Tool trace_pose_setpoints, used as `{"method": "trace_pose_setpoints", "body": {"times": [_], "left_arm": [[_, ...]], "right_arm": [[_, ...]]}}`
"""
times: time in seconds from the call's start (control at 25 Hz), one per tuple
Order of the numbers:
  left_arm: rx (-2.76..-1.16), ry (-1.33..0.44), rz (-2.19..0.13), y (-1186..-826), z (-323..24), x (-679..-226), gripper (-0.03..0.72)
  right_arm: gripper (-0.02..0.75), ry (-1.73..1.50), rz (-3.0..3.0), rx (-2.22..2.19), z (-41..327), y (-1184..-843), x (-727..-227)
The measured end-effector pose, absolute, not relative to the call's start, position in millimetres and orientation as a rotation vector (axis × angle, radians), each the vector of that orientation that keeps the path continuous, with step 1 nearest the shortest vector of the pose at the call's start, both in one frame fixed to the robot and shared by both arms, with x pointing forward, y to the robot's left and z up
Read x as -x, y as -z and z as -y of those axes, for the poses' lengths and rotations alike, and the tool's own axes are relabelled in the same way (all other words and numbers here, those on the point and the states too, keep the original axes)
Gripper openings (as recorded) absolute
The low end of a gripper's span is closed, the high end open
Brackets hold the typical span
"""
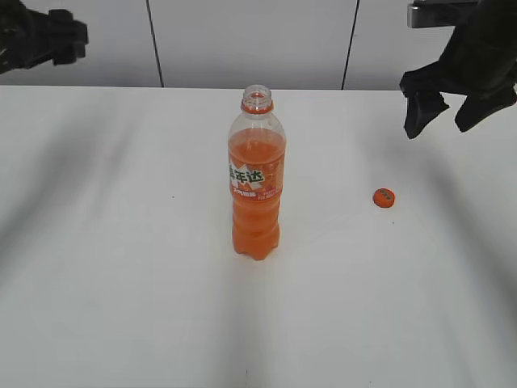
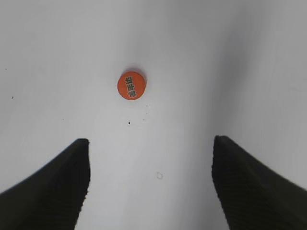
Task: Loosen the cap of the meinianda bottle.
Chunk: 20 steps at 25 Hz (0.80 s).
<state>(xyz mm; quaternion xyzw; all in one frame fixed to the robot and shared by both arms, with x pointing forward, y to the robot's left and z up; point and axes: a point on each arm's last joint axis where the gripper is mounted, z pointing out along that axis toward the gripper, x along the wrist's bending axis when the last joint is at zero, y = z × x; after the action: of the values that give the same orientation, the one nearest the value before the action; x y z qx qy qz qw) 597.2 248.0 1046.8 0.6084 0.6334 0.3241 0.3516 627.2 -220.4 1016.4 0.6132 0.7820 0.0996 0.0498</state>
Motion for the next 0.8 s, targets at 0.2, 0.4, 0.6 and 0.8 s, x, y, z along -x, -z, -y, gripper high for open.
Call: {"method": "trace_pose_setpoints", "body": {"times": [0.2,0.4,0.6,0.8], "left_arm": [[-1.696,-0.720,-1.885,-1034,-277,-594,0.573],[-1.842,-0.394,-2.045,-1022,-302,-600,0.573],[-1.860,-0.326,-2.048,-1038,-310,-608,0.573],[-1.837,-0.349,-2.008,-1063,-309,-616,0.573]], "right_arm": [[0.591,-0.286,-2.328,-1.895,226,-1016,-629],[0.591,-0.261,-2.223,-1.984,247,-1016,-633],[0.591,-0.212,-2.134,-2.050,269,-1016,-635],[0.590,-0.172,-2.094,-2.078,285,-1016,-635]]}}
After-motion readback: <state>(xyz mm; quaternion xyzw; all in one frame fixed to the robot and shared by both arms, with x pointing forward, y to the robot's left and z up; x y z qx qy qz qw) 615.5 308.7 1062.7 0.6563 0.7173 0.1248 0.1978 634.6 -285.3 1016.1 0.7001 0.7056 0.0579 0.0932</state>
